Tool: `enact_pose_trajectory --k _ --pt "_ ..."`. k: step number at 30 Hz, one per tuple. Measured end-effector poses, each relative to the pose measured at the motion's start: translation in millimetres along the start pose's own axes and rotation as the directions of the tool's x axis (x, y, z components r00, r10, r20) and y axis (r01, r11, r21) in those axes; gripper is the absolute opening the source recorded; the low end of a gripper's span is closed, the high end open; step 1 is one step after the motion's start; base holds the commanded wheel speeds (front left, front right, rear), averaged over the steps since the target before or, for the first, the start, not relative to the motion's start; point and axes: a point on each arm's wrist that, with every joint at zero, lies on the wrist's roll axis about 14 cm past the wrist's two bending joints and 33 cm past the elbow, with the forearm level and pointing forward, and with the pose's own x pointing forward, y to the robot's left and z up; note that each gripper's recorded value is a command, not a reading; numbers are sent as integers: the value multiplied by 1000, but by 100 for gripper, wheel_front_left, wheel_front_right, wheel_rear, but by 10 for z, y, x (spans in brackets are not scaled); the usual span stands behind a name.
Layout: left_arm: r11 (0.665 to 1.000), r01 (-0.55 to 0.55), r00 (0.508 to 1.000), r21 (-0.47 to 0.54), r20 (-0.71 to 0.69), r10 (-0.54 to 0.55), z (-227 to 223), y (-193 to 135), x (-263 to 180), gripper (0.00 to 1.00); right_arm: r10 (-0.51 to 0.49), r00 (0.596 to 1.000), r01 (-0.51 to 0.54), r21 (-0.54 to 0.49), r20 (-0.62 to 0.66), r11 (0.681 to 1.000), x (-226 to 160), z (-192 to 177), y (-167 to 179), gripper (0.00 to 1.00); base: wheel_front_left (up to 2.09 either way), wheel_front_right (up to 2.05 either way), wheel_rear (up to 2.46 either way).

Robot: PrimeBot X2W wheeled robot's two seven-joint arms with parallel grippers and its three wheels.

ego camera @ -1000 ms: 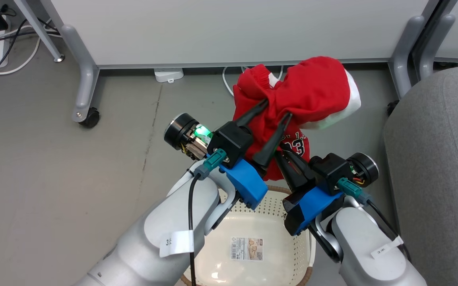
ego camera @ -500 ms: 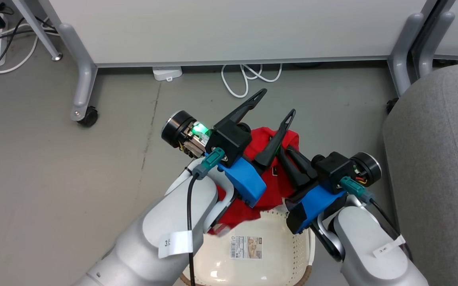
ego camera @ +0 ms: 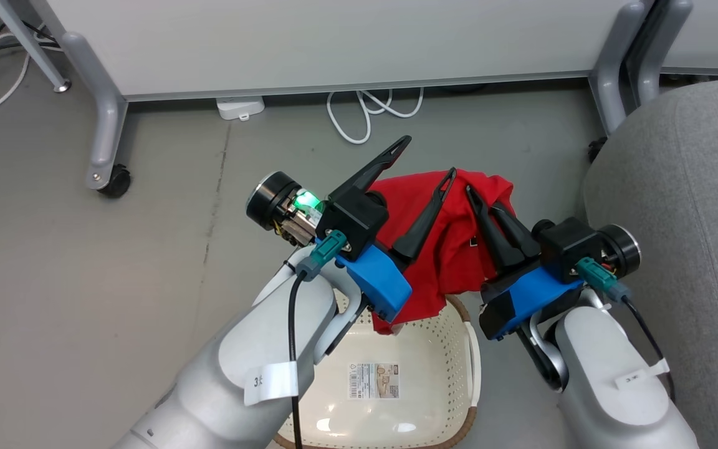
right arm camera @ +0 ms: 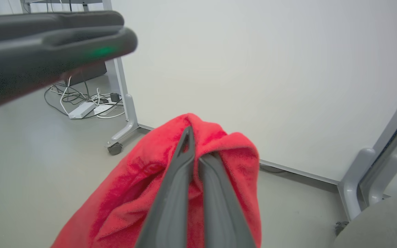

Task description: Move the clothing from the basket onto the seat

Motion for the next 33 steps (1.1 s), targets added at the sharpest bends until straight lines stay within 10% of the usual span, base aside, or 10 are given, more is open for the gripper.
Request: enact_pose_trajectory --k 15,33 --pt "985 169 985 -32 -32 -170 -272 -493 282 100 -254 967 255 -22 14 967 -396 35 -877 0 0 0 0" --pt "899 428 902 -89 -28 -432 -491 -1362 540 100 -524 851 526 -92 44 846 -1284 182 -1741 0 0 0 0"
